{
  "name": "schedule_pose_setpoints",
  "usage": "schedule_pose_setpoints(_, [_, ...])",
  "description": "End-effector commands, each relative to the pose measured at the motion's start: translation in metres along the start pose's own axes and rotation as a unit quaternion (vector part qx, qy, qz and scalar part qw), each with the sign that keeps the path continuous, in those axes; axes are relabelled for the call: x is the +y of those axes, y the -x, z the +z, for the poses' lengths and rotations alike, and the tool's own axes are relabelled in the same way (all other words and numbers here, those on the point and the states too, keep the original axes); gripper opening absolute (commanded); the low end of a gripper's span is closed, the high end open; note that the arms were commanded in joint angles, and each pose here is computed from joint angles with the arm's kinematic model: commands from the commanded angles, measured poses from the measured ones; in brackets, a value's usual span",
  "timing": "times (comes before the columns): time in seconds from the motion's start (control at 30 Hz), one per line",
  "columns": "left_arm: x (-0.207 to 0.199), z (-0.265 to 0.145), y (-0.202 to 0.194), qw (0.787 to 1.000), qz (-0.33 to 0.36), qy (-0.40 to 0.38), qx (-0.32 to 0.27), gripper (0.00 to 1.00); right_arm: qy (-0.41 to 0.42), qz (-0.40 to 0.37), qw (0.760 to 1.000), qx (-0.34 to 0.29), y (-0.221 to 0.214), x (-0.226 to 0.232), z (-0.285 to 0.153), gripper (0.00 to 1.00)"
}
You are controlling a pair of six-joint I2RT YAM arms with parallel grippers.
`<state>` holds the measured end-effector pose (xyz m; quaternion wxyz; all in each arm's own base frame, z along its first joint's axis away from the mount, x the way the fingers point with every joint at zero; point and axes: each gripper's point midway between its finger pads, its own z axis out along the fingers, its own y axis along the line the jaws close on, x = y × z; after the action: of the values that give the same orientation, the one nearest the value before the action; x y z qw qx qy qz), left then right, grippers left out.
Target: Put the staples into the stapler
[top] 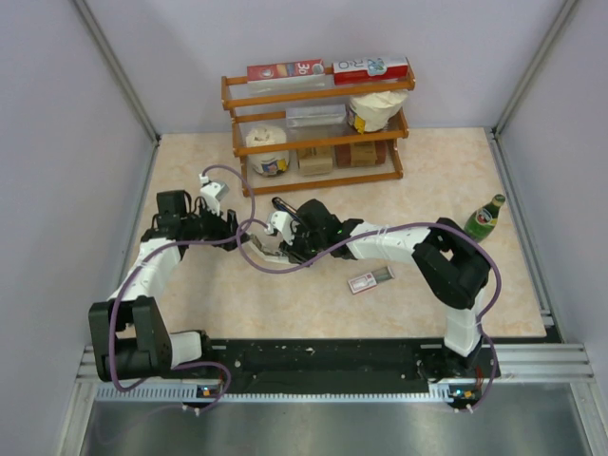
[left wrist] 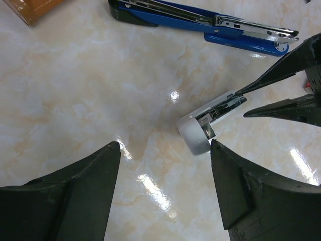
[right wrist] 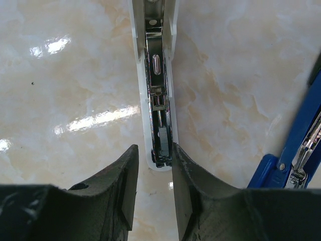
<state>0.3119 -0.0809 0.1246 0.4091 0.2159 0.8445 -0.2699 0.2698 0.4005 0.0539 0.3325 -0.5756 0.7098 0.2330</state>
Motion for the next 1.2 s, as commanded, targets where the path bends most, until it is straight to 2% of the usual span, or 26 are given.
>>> schedule_pose_setpoints(0.0, [0.0,0.0,0.023,0.999,0.021,-0.005,-0.025,0.75,-0.003,-0.016,1.0,-0.025,0.02,0.001,-0.003,0.32])
schedule_pose_setpoints(0.3, [-0.003,0.004,0.023,0.999,0.023,-0.011,-0.022,0.68,-0.013,-0.024,0.999,-0.044,0.032,-0.002,-0.016,0.32])
schedule_pose_setpoints(0.5, [-0.003,0.004,0.022,1.0,0.022,-0.01,-0.02,0.68,-0.023,-0.032,0.997,-0.063,0.044,-0.004,-0.025,0.32])
schedule_pose_setpoints(1.17, [-0.01,0.005,0.026,0.999,0.03,-0.019,-0.018,0.65,-0.027,-0.023,0.999,-0.037,0.02,-0.013,-0.01,0.33])
